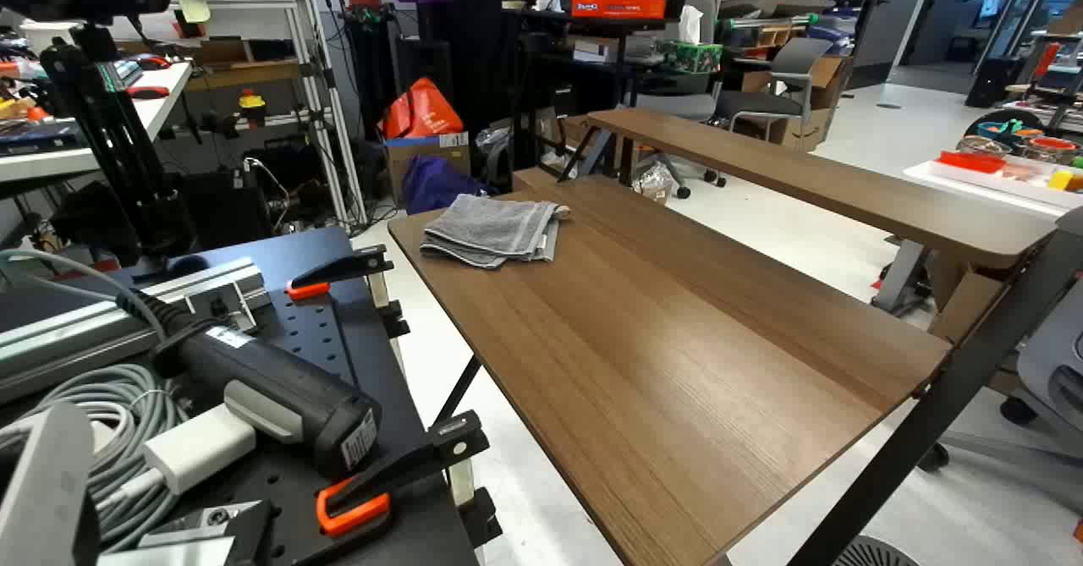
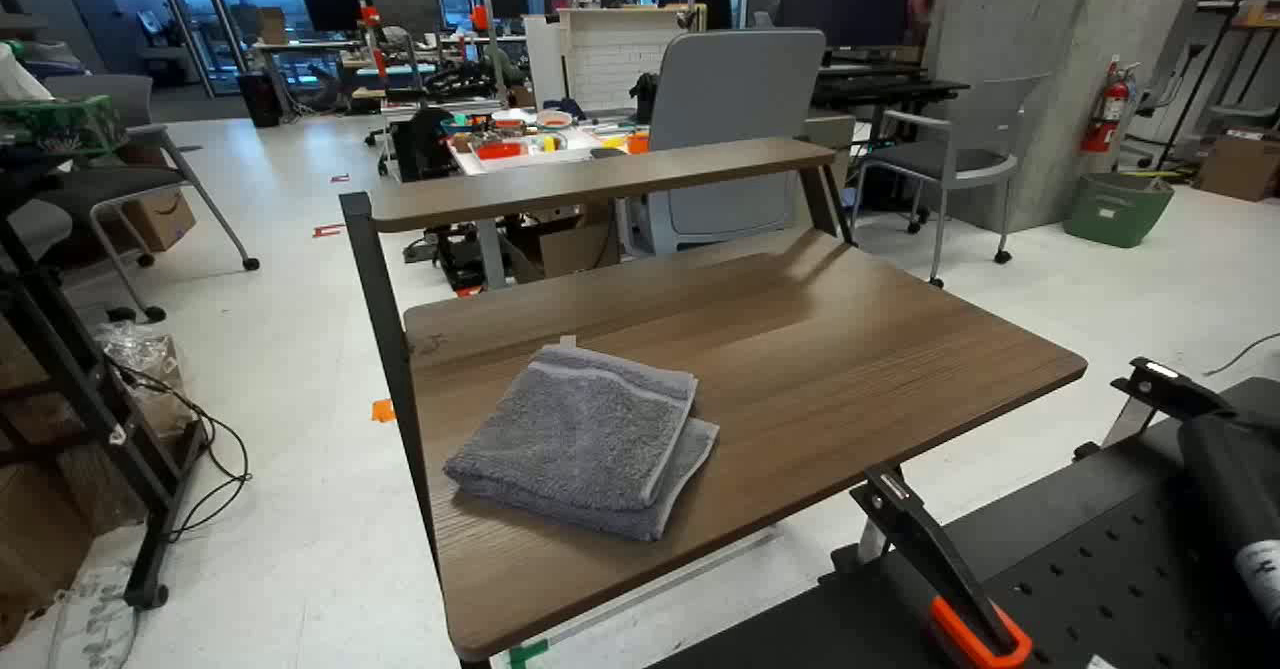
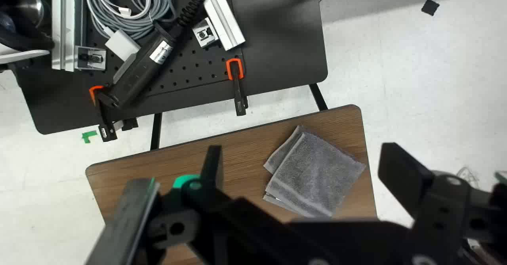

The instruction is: Move the grey towel to the right

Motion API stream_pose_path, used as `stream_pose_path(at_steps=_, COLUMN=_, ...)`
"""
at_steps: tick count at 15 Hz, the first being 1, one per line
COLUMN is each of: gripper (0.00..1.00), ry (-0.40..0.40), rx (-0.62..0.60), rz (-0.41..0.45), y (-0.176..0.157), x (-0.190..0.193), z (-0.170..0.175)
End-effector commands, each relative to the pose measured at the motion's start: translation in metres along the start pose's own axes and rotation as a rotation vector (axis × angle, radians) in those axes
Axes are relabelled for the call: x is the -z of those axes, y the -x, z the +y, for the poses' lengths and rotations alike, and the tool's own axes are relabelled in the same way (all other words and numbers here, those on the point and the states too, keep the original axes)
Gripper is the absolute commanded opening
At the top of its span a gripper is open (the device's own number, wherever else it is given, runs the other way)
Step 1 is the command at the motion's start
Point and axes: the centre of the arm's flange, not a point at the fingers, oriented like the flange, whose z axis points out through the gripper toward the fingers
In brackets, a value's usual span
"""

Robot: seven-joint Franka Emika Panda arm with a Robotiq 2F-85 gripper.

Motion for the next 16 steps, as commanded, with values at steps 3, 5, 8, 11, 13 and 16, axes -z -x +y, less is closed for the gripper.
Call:
stream_pose_path(at_steps=3, gripper=1.00, ry=0.000, rx=0.000, rz=0.001, y=0.000, x=0.000, z=0.000)
stream_pose_path(at_steps=5, gripper=1.00, ry=0.000, rx=0.000, rz=0.001, y=0.000, x=0.000, z=0.000)
stream_pose_path(at_steps=8, gripper=1.00, ry=0.000, rx=0.000, rz=0.001, y=0.000, x=0.000, z=0.000)
stream_pose_path(at_steps=11, gripper=1.00, ry=0.000, rx=0.000, rz=0.001, y=0.000, x=0.000, z=0.000)
stream_pose_path(at_steps=13, gripper=1.00, ry=0.014, rx=-0.004, rz=0.012, y=-0.010, x=-0.008, z=-0.005)
stream_pose_path(at_steps=16, gripper=1.00, ry=0.011, rx=-0.022, rz=0.024, y=-0.036, x=-0.031, z=-0.014)
